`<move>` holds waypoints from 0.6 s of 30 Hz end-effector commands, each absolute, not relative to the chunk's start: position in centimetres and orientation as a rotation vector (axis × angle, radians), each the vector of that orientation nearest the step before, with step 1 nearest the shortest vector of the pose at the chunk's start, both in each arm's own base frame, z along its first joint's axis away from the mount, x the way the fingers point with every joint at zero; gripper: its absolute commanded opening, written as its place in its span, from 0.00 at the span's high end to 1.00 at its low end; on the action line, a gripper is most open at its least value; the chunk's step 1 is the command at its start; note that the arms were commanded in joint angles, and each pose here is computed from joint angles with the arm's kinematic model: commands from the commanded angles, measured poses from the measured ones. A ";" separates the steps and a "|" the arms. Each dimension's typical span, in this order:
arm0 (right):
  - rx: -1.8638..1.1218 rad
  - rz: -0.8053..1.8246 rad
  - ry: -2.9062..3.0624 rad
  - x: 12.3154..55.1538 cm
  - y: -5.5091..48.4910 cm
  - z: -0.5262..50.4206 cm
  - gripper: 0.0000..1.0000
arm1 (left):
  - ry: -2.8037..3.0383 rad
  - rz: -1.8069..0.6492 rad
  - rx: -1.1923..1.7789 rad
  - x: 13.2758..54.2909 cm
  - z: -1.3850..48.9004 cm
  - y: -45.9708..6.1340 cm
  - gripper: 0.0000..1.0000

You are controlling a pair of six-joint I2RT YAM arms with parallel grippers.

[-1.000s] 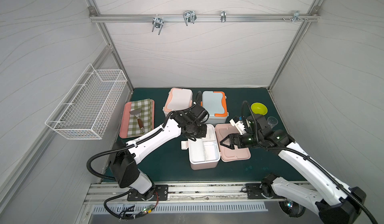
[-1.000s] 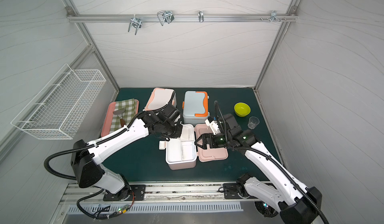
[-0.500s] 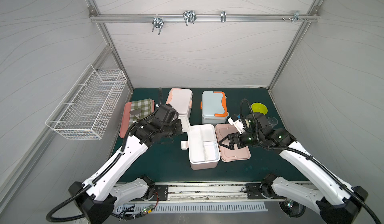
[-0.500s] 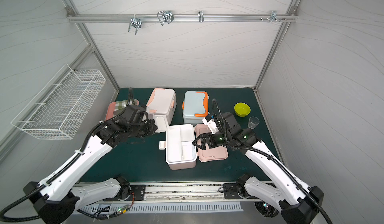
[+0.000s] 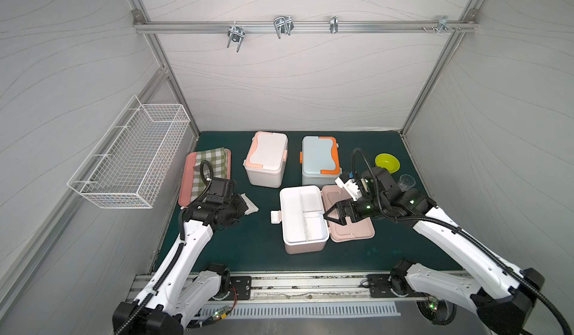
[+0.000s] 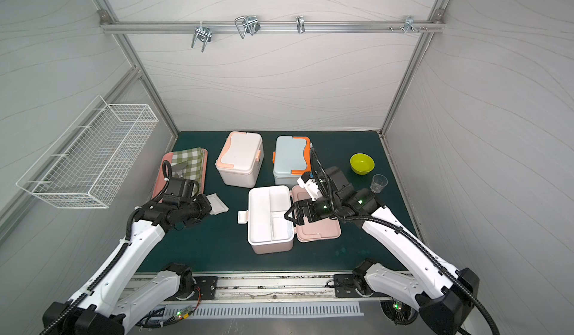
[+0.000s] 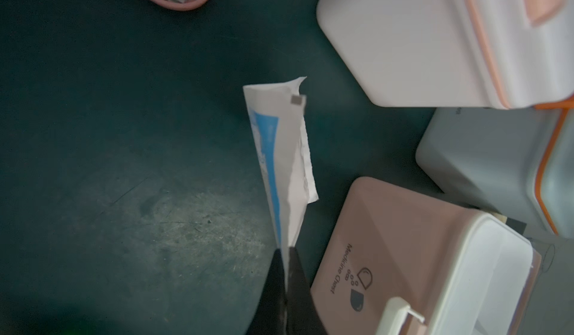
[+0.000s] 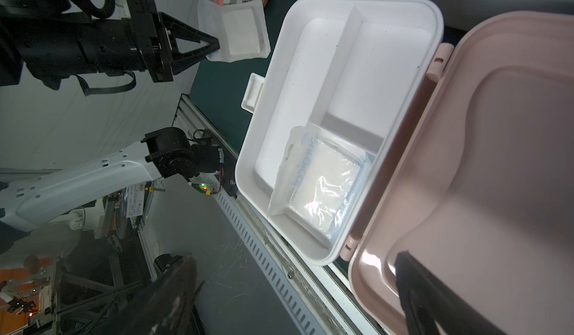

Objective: Open first aid kits and take out gauze
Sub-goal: Place the gauze at the center of the board.

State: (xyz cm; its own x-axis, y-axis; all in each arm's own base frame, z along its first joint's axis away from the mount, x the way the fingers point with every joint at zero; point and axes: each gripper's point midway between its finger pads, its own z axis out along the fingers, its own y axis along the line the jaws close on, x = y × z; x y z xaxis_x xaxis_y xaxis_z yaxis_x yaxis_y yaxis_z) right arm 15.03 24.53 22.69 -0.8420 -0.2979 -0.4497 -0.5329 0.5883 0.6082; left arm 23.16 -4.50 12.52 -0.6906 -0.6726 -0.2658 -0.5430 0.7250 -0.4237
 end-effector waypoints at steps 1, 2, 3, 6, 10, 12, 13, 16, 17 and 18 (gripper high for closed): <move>-0.706 1.102 2.522 14.8 24.7 22.8 0.01 | 2.395 -0.472 -1.079 24.2 12.7 -3.0 1.00; -0.706 1.100 2.524 14.8 24.7 22.7 0.01 | 2.387 -0.462 -1.122 24.0 12.0 -2.4 1.00; -0.704 1.100 2.527 14.9 24.7 22.7 0.01 | 2.378 -0.459 -1.162 23.9 11.5 -1.9 1.00; -0.702 1.102 2.530 14.9 24.8 22.6 0.01 | 2.367 -0.490 -1.215 24.1 9.9 -1.5 1.00; -0.698 1.104 2.534 14.9 24.9 22.5 0.01 | 2.443 -0.557 -1.170 24.9 8.9 -2.7 1.00; -0.698 1.104 2.535 14.9 24.9 22.5 0.01 | 2.471 -0.535 -1.181 24.6 8.4 -2.6 1.00; -0.697 1.104 2.536 14.9 24.9 22.4 0.01 | 2.468 -0.505 -1.192 24.3 8.2 -2.2 1.00; -0.693 1.108 2.538 14.8 24.9 22.3 0.01 | 2.435 -0.425 -1.234 23.5 8.0 -1.1 1.00; -0.697 1.109 2.534 14.8 24.9 22.4 0.01 | 2.421 -0.402 -1.257 23.2 8.0 -0.7 1.00; -0.696 1.107 2.537 14.7 24.9 22.3 0.01 | 2.407 -0.382 -1.283 22.8 7.9 -0.3 1.00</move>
State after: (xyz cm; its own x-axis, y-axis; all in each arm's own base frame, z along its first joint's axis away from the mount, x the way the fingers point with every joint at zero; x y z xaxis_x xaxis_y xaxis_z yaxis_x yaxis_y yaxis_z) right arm 14.93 24.81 22.23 -0.8459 -0.3088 -0.4349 -0.5287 0.5932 0.6071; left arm 23.15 -1.61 7.59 -0.5624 -0.8107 -0.1626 -0.7012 0.5718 -0.4259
